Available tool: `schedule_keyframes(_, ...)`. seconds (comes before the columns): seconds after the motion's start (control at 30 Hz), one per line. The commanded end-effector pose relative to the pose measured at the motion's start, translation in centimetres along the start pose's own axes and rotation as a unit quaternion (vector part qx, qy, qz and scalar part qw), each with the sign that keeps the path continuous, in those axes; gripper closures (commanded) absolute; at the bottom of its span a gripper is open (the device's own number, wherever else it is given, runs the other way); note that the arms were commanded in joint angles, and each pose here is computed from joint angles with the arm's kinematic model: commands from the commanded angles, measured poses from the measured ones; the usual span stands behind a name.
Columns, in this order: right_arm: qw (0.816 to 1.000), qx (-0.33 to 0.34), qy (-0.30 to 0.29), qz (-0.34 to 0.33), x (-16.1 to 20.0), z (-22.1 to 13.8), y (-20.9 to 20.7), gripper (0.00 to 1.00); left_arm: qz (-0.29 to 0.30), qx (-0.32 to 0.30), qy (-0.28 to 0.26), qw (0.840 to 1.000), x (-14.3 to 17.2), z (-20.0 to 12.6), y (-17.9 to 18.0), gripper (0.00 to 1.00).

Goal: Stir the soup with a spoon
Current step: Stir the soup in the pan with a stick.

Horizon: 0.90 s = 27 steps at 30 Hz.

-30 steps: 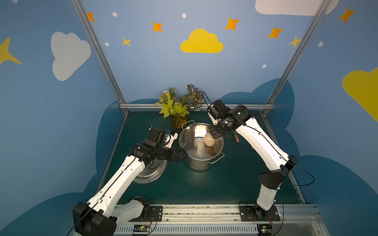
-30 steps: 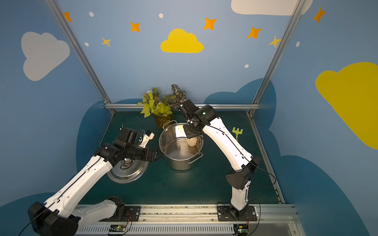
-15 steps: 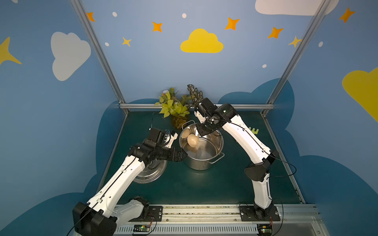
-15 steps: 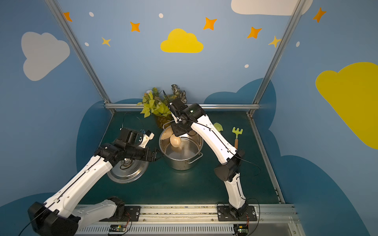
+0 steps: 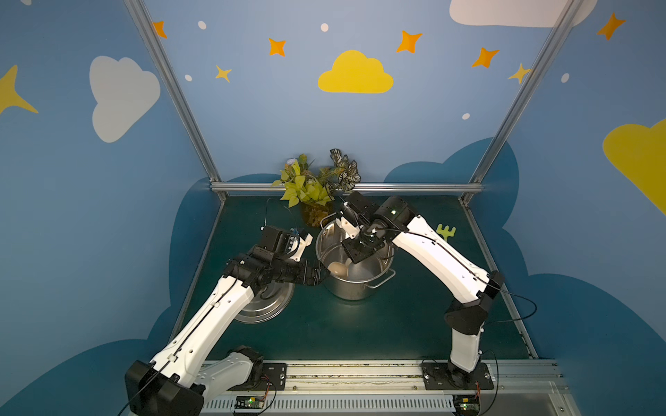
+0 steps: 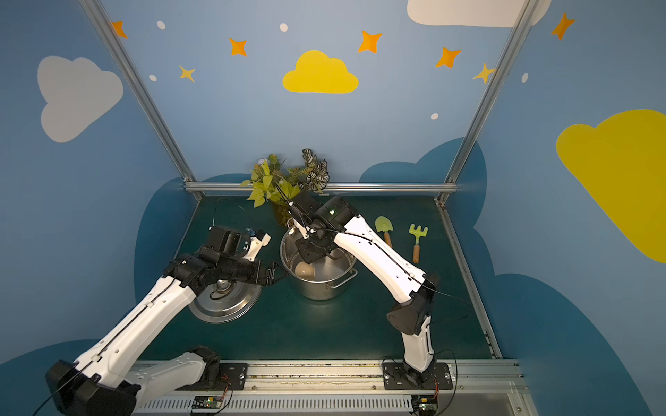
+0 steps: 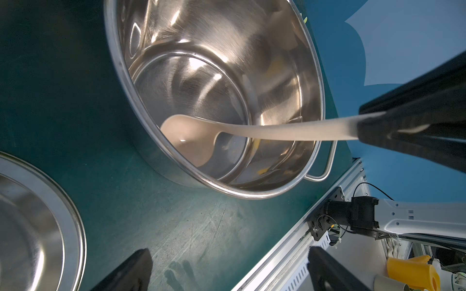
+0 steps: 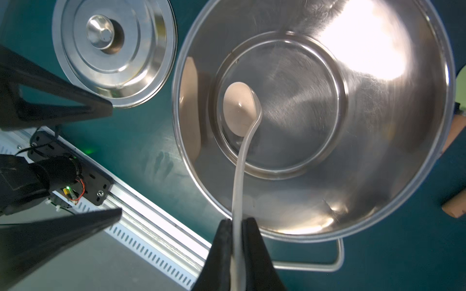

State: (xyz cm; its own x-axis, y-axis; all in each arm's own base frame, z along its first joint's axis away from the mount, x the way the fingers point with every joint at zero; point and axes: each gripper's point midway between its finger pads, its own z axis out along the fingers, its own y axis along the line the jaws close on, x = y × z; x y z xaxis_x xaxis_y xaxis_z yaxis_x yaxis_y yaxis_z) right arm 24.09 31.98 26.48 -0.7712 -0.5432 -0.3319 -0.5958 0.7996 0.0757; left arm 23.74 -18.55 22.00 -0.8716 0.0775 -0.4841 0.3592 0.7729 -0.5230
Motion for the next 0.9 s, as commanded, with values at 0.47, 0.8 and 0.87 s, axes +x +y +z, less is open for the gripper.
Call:
schedule_keyframes(0.47,0.992,0.087,-0.027,0.085,0.5,-2.6,-8.4,1.0,0.012,-0.005,0.005,1.0,0.1,-0.2,0.1,0.0)
schedule_keyframes(0.8,0.994,0.04,-0.072,0.069,-5.7,-1.2,-7.0,1.0,0.014,-0.002,0.008,1.0,0.0,0.2,0.2,0.0)
schedule_keyframes(0.87,0.995,0.017,-0.076,0.068,-6.7,-0.7,-6.1,1.0,0.014,-0.002,0.009,1.0,0.1,0.3,0.2,0.0)
